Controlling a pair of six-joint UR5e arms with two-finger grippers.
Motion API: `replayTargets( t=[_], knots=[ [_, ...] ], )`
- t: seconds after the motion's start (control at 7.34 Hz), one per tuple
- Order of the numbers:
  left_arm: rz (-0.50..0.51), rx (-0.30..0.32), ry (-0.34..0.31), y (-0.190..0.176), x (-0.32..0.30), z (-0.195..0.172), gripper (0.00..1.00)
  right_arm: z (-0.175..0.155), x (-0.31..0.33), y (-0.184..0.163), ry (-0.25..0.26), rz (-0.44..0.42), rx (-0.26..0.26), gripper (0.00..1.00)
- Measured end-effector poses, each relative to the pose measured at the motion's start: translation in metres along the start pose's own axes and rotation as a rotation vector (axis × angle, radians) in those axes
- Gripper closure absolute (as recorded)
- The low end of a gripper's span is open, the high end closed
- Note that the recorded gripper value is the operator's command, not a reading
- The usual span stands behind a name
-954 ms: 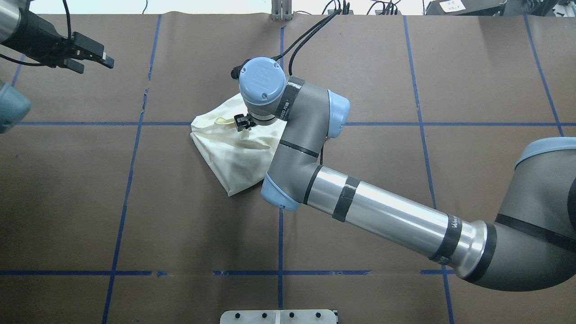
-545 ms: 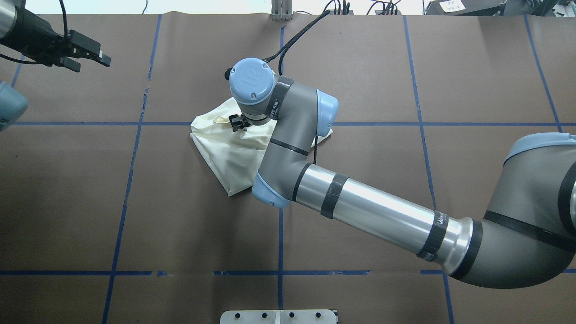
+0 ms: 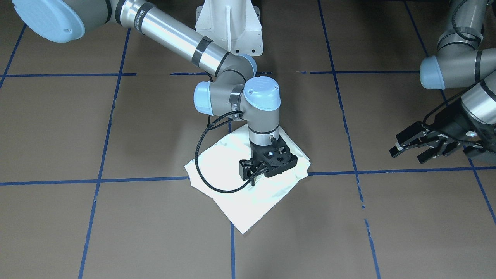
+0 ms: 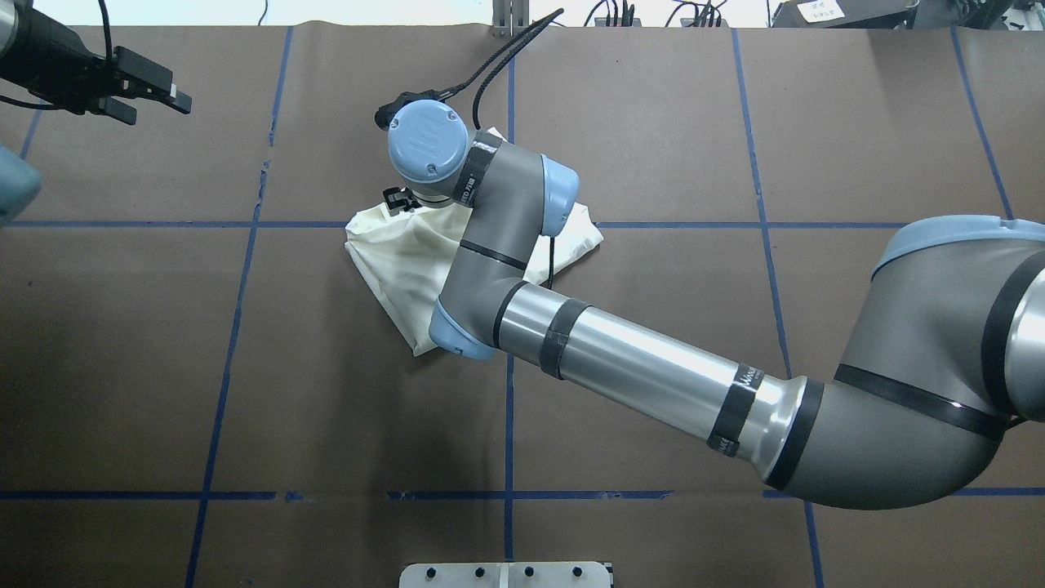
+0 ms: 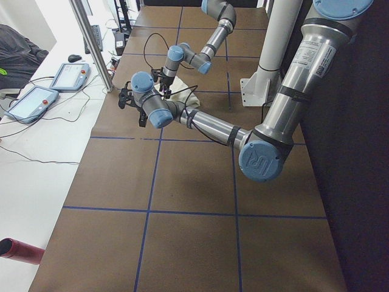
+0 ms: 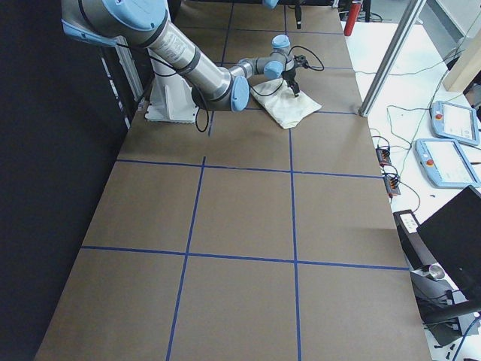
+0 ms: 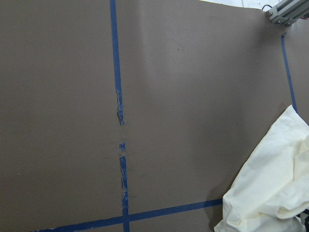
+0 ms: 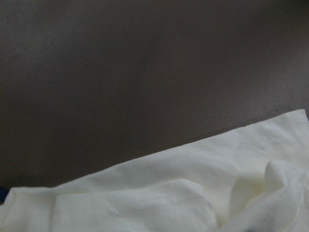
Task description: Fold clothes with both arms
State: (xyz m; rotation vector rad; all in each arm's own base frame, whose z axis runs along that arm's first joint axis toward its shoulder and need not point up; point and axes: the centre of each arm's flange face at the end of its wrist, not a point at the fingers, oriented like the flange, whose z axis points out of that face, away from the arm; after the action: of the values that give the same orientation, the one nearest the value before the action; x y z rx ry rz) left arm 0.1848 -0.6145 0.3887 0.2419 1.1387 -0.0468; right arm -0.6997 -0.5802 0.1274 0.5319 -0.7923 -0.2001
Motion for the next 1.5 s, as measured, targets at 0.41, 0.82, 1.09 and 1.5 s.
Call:
replayTargets(
  t=[0.41, 0.82, 1.09, 1.5],
  knots=[
    [-0.008, 0.012, -0.004, -0.004, -0.005, -0.007, 0.0, 0.005, -0.003, -0.007, -0.039, 0.01, 0.079, 0.0],
    [-0.023, 0.017, -0.013, -0.009, -0.013, -0.01, 0.0, 0.02, -0.005, 0.013, -0.066, 0.02, 0.081, 0.0],
    [-0.027, 0.02, -0.015, -0.01, -0.015, -0.013, 0.0, 0.024, -0.01, 0.024, -0.085, 0.015, 0.084, 0.0],
    [-0.021, 0.024, -0.019, -0.012, -0.017, -0.014, 0.0, 0.003, -0.008, 0.001, -0.1, 0.062, 0.107, 0.0]
  ],
)
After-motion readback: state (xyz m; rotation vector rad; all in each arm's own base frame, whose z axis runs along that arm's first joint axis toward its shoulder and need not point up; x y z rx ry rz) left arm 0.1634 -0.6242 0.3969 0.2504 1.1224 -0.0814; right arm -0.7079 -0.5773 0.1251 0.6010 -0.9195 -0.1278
